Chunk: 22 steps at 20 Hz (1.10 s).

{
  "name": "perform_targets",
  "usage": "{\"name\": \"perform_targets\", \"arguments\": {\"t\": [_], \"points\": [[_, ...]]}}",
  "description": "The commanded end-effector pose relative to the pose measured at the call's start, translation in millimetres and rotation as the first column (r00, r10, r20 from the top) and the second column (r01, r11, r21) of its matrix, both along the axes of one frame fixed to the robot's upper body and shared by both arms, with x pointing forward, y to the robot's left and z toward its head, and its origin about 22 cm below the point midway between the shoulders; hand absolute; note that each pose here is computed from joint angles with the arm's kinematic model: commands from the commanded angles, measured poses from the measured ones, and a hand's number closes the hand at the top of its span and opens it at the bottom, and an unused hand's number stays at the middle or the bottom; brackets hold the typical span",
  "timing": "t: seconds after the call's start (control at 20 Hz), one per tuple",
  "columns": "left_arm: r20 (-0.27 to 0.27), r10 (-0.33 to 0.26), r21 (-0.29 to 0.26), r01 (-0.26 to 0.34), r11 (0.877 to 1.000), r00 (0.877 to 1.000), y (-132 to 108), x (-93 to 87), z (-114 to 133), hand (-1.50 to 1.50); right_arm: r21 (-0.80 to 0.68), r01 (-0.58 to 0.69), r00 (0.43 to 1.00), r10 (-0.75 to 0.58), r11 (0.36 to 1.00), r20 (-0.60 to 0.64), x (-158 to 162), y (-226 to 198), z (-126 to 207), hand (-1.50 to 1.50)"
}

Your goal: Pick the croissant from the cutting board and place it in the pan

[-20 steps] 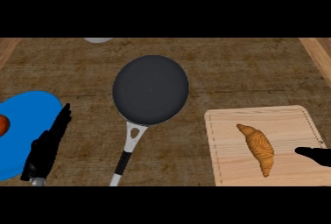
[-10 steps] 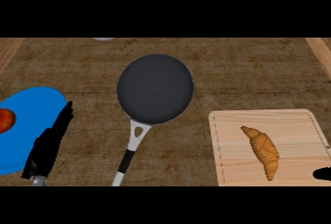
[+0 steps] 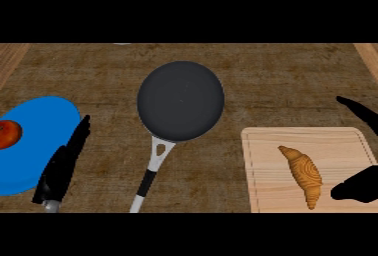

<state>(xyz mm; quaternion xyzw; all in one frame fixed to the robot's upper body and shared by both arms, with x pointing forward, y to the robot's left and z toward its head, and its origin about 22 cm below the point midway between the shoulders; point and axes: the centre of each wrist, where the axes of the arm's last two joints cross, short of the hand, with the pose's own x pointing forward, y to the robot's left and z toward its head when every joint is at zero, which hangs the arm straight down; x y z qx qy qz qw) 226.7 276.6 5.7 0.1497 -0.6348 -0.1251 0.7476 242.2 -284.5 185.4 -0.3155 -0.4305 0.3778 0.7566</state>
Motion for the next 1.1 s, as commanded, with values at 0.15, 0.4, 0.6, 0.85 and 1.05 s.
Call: {"name": "perform_targets", "arguments": {"t": [0.15,0.4,0.6,0.85,1.05], "points": [[-0.010,0.006,-0.001,-0.006,1.000,1.000,12.0,7.6,-8.6,0.00,-0.075,-0.041,0.988,0.029,0.996,-0.149,23.6,39.3,0.9,-1.50],[-0.011,-0.003,-0.010,0.003,1.000,1.000,11.7,-1.2,3.1,0.00,-0.195,-0.065,0.963,0.011,0.979,-0.270,30.8,43.7,-14.4,-1.50],[0.000,-0.019,-0.001,0.019,1.000,1.000,7.4,-13.9,1.6,0.00,-0.223,-0.089,0.939,0.008,0.971,-0.343,37.8,51.8,-28.6,-1.50],[0.010,-0.002,0.004,0.002,1.000,1.000,17.7,-1.9,18.8,0.00,-0.226,-0.101,0.924,0.007,0.969,-0.382,36.3,59.5,-45.3,-1.50],[-0.008,0.010,0.002,-0.010,1.000,1.000,-4.9,5.1,-5.9,0.00,-0.248,-0.105,0.918,-0.002,0.963,-0.396,49.1,77.8,-50.0,-1.50]]}}
